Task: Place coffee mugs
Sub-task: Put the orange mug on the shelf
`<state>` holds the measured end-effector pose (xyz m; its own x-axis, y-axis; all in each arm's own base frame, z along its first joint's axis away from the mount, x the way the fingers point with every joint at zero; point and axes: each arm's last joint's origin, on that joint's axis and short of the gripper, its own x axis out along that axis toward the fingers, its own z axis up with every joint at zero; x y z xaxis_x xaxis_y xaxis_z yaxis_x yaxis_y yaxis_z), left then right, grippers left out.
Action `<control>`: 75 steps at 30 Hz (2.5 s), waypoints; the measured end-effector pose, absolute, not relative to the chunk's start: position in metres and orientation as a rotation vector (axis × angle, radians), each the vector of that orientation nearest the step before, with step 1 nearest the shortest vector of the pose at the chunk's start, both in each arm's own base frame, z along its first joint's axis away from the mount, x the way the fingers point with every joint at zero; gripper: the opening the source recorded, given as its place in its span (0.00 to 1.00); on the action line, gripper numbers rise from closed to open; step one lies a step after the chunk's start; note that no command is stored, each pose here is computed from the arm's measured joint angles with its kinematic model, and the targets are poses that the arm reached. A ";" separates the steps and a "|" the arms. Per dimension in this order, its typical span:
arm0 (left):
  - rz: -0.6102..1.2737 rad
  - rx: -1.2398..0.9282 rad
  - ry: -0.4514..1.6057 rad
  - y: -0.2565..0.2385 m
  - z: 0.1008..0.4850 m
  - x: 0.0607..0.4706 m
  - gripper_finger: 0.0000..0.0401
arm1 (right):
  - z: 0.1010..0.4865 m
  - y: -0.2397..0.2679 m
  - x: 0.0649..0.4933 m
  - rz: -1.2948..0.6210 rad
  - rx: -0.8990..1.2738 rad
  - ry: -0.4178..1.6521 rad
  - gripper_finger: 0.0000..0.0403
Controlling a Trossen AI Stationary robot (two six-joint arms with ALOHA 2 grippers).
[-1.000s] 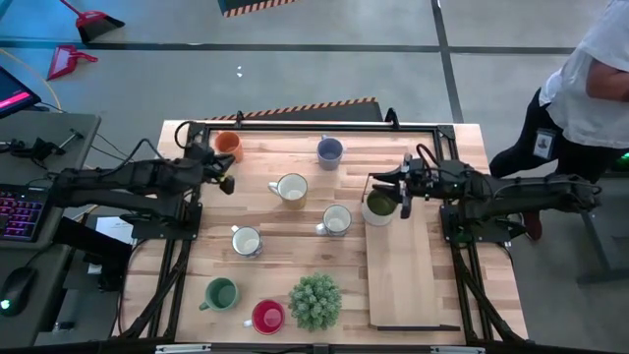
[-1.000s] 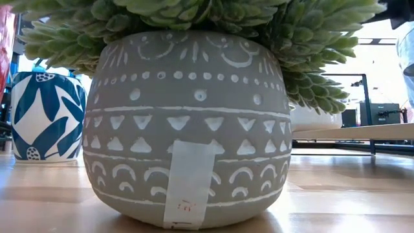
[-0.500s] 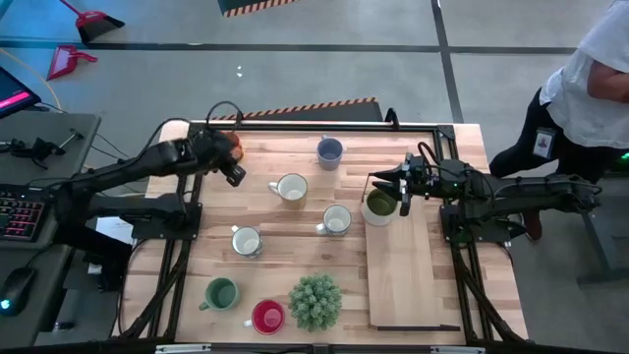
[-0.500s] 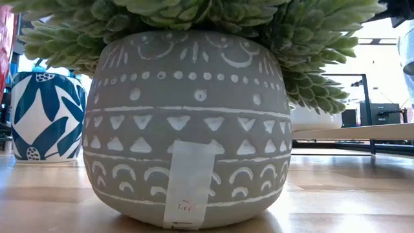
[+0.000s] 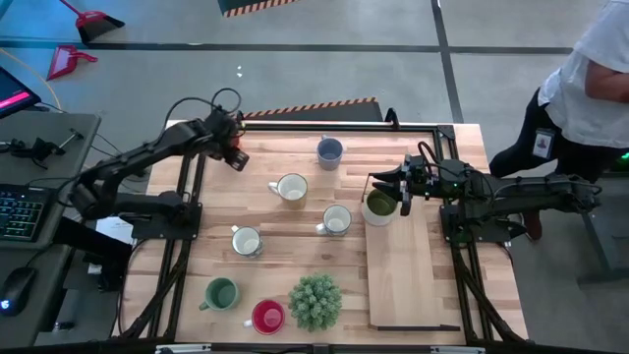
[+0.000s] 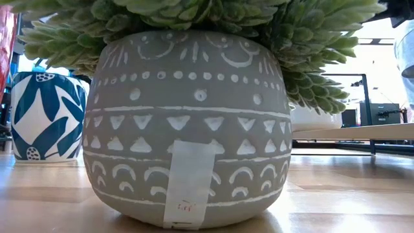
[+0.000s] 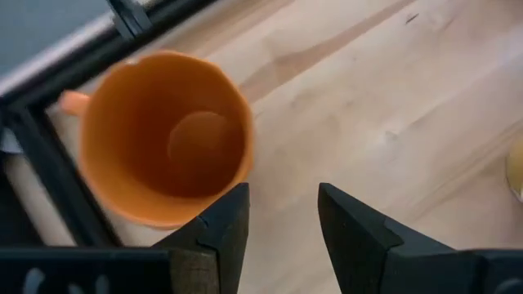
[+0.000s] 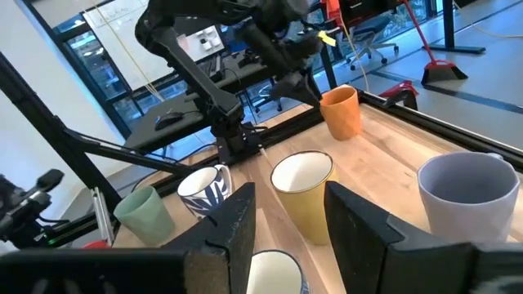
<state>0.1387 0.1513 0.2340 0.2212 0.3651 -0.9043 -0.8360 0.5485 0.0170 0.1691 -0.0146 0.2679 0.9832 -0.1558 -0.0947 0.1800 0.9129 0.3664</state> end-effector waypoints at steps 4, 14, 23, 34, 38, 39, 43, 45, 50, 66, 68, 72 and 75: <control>0.886 -0.553 1.100 0.162 0.222 0.141 0.35 | 0.268 -0.015 0.169 -0.173 0.383 0.064 0.32; 0.911 -0.499 1.055 0.176 0.224 0.150 0.35 | 0.268 -0.014 0.169 -0.167 0.384 0.066 0.32; 0.891 -0.409 0.994 0.186 0.262 0.156 0.35 | 0.266 -0.014 0.169 -0.169 0.384 0.081 0.32; 0.894 -0.506 1.168 0.198 0.236 0.153 0.35 | 0.266 -0.014 0.169 -0.161 0.428 0.079 0.32; 0.881 -0.530 1.234 0.206 0.219 0.160 0.35 | 0.266 -0.014 0.169 -0.160 0.429 0.079 0.32; 0.880 -0.532 1.240 0.209 0.215 0.162 0.35 | 0.266 -0.014 0.169 -0.159 0.429 0.080 0.32; 0.875 -0.541 1.266 0.217 0.199 0.168 0.35 | 0.266 -0.014 0.169 -0.158 0.429 0.080 0.32; 0.873 -0.544 1.272 0.220 0.193 0.171 0.35 | 0.266 -0.014 0.169 -0.158 0.429 0.080 0.32; 0.863 -0.551 1.300 0.223 0.183 0.174 0.35 | 0.266 -0.014 0.169 -0.157 0.429 0.080 0.32; 0.811 -0.575 1.324 0.222 0.178 0.176 0.03 | 0.266 -0.014 0.169 -0.154 0.388 0.090 0.32; 0.788 -0.574 1.320 0.222 0.178 0.177 0.03 | 0.265 -0.014 0.169 -0.157 0.391 0.098 0.32; 0.774 -0.565 1.317 0.219 0.178 0.180 0.02 | 0.262 -0.014 0.168 -0.163 0.391 0.128 0.32; 0.751 -0.549 1.306 0.217 0.182 0.182 0.02 | 0.262 -0.014 0.169 -0.162 0.365 0.131 0.32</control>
<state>0.1815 0.2166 0.1816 0.0889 0.1803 -0.9796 -0.7560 0.6525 0.0515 0.1687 -0.0139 0.2619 0.9787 -0.1334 -0.1560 0.1804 0.9214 0.3442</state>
